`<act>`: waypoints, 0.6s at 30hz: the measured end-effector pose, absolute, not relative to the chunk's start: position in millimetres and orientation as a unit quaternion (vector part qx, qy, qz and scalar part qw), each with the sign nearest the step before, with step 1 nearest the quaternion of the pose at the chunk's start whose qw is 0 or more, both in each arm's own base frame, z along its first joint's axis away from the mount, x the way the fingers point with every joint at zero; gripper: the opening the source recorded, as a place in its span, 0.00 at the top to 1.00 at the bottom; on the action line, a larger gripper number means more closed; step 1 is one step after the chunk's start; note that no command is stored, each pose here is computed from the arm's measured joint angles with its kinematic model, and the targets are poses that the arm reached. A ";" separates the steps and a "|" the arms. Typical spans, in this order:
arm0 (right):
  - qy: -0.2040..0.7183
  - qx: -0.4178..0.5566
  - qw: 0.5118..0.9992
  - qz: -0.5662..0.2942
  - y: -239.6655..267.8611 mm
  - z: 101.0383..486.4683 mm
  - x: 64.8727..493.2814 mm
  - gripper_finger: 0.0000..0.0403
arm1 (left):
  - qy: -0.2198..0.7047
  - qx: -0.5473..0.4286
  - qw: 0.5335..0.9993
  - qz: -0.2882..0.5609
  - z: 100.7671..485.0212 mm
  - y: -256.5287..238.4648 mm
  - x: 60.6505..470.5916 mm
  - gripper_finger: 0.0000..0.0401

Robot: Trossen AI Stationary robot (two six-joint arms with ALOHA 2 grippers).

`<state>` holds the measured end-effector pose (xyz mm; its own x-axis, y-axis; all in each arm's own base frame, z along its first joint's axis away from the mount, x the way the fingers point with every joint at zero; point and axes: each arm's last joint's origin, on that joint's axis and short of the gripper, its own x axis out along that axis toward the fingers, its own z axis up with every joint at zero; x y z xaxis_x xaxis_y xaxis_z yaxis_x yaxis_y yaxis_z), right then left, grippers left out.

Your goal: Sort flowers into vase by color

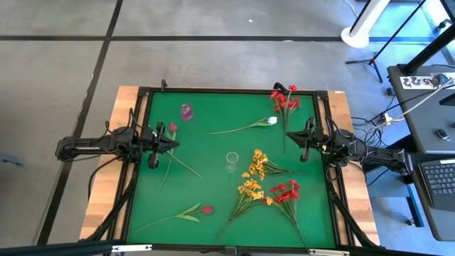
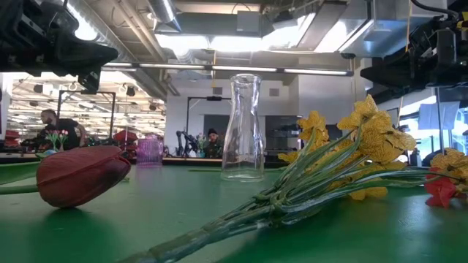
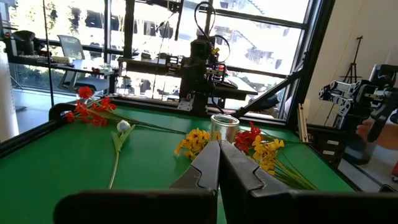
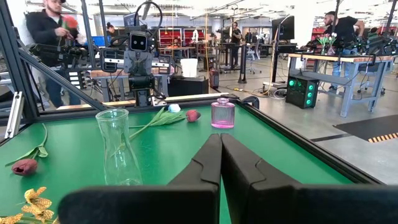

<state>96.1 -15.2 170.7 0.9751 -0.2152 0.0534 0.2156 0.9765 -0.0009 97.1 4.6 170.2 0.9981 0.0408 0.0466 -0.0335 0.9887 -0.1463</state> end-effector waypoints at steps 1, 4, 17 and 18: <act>-0.026 -0.003 0.994 -0.108 -15.2 170.7 96.1 0.98 | -0.025 -0.073 0.997 0.019 170.0 4.6 97.2 1.00; -0.027 -0.003 0.994 -0.108 -15.2 170.7 96.1 0.98 | -0.025 -0.073 0.997 0.019 170.1 4.6 97.1 1.00; -0.052 -0.004 0.993 -0.109 -15.1 175.7 95.7 0.98 | -0.025 -0.073 0.997 0.018 170.1 4.6 97.1 1.00; -0.061 -0.004 0.992 -0.108 -15.1 177.2 95.5 0.98 | -0.025 -0.073 0.997 0.019 170.1 4.6 97.1 1.00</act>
<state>95.5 -15.1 177.2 0.9691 -0.2148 0.1210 0.2157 0.9764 0.0054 97.1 4.6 170.1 0.9981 0.0410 0.0465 -0.0338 0.9886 -0.1465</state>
